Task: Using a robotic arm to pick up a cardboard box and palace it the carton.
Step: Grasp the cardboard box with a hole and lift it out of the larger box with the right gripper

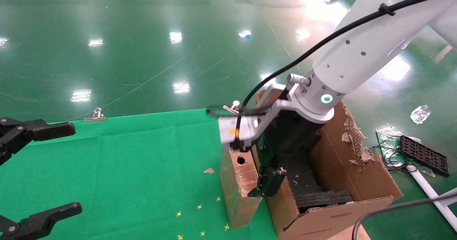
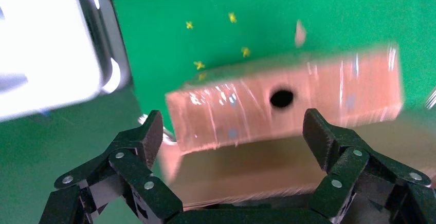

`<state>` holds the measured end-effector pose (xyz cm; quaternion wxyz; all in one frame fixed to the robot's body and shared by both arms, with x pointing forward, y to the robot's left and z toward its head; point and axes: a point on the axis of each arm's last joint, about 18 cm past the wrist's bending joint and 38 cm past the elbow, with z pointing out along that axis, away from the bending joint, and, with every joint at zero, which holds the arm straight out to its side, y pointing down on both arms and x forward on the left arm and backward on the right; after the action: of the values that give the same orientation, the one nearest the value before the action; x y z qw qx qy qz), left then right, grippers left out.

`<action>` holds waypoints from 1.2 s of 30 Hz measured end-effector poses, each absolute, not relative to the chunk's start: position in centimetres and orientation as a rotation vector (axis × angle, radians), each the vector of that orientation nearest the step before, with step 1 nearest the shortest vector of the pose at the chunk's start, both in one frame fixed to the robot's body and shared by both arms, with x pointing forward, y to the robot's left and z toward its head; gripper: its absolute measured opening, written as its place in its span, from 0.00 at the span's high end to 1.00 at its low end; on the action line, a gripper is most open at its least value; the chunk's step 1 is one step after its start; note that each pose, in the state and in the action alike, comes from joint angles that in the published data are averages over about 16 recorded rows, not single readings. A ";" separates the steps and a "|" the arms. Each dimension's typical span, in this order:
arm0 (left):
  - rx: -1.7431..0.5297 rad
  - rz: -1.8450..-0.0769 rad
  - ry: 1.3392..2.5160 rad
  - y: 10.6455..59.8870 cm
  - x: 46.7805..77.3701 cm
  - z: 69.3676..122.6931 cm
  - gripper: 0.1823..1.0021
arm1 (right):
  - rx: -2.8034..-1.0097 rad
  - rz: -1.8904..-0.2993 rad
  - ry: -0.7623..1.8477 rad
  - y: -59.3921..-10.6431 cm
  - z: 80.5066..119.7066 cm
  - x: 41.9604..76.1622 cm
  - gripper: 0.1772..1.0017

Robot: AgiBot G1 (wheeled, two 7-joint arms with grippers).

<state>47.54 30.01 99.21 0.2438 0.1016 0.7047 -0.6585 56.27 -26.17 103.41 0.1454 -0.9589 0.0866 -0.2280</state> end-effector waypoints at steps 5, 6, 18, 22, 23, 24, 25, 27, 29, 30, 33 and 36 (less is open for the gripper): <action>0.277 -1.799 1.925 30.0 47.5 99.2 0.00 | -2.640 -0.571 0.583 -27.3 103.8 57.9 0.00; 0.277 -1.799 1.925 30.0 47.5 99.2 0.00 | -2.613 -0.551 0.645 -27.5 103.9 58.3 0.00; 0.277 -1.799 1.925 30.0 47.5 99.2 0.00 | -2.396 -0.342 1.016 -28.3 102.4 60.9 0.00; 0.277 -1.799 1.925 30.0 47.5 99.2 0.00 | -2.393 -0.318 1.045 -28.2 101.7 61.3 0.00; 0.277 -1.799 1.925 30.0 47.5 99.2 0.00 | -2.396 -0.316 1.049 -28.2 101.6 61.4 0.00; 0.277 -1.799 1.925 30.0 47.5 99.2 0.00 | -2.401 -0.316 1.053 -28.1 101.4 61.5 0.00; 0.277 -1.799 1.925 30.0 47.5 99.2 0.00 | -2.406 -0.318 1.055 -28.1 101.3 61.6 0.00; 0.277 -1.799 1.925 30.0 47.5 99.2 0.00 | -2.420 -0.324 1.059 -28.1 101.2 61.7 0.00; 0.277 -1.799 1.925 30.0 47.5 99.2 0.00 | -2.434 -0.332 1.061 -28.1 101.0 61.8 0.00; 0.277 -1.799 1.925 30.0 47.5 99.2 0.00 | -2.441 -0.336 1.061 -28.2 100.9 61.9 0.00; 0.277 -1.799 1.925 30.0 47.5 99.2 0.00 | -2.461 -0.348 1.060 -28.2 100.8 62.0 0.00; 0.277 -1.799 1.925 30.0 47.5 99.2 0.00 | -2.480 -0.359 1.057 -28.3 100.6 62.0 0.01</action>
<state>47.54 30.01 99.21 0.2438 0.1016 0.7047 -0.6585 62.00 -28.26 100.63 0.2095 -0.8916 0.3802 -0.1289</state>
